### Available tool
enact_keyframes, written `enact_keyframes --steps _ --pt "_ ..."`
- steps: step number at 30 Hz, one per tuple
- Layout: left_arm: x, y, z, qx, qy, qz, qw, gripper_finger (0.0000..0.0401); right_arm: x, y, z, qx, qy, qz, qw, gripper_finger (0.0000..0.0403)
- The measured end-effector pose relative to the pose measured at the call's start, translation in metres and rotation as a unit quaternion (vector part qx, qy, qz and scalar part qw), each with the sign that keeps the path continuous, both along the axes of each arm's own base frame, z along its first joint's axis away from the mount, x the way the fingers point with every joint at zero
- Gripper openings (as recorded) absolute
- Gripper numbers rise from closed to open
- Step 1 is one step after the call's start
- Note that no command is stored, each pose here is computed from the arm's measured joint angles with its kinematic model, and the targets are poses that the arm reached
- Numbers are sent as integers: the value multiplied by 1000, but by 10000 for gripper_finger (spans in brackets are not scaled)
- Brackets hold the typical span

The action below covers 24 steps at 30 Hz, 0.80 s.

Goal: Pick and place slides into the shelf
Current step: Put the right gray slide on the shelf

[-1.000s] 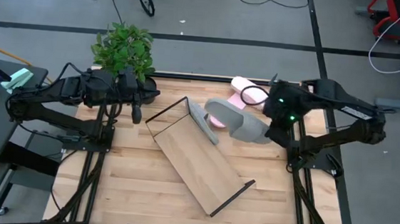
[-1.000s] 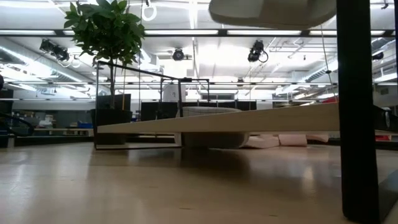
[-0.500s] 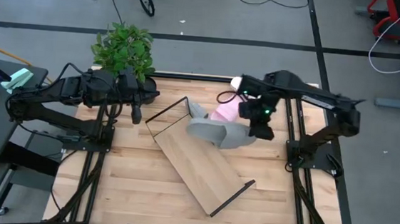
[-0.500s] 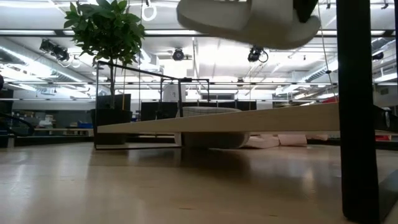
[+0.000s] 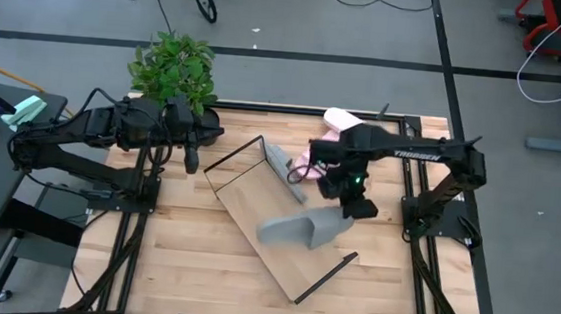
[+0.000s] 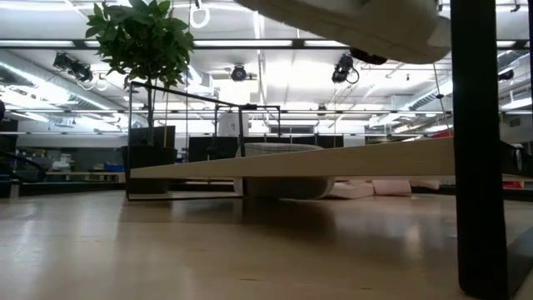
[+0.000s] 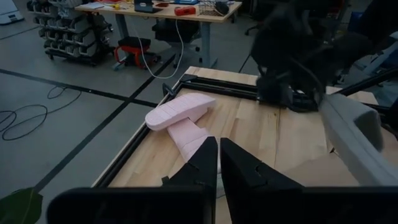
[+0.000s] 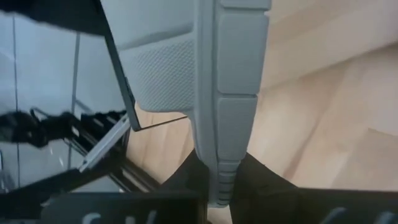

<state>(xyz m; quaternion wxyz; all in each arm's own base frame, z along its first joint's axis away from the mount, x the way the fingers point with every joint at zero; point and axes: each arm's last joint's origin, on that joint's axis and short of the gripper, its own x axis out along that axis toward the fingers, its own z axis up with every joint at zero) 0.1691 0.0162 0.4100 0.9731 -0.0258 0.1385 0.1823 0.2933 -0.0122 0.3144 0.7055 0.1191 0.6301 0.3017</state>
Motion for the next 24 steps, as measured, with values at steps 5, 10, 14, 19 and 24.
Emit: enact_keyframes --steps 5,10,14,19,24 --pt "0 0 0 0 0 0 1000 18 9 16 -19 -6 8 62 998 32" --pt "0 0 0 0 0 0 1000 12 19 24 -38 -6 19 106 994 32" --pt "0 0 0 0 0 0 1000 15 26 24 -49 -5 23 118 993 32" --pt "0 0 0 0 0 0 1000 23 33 25 -63 -1 35 132 991 32" --pt "0 0 0 0 0 0 1000 21 37 30 -72 0 48 140 989 32"
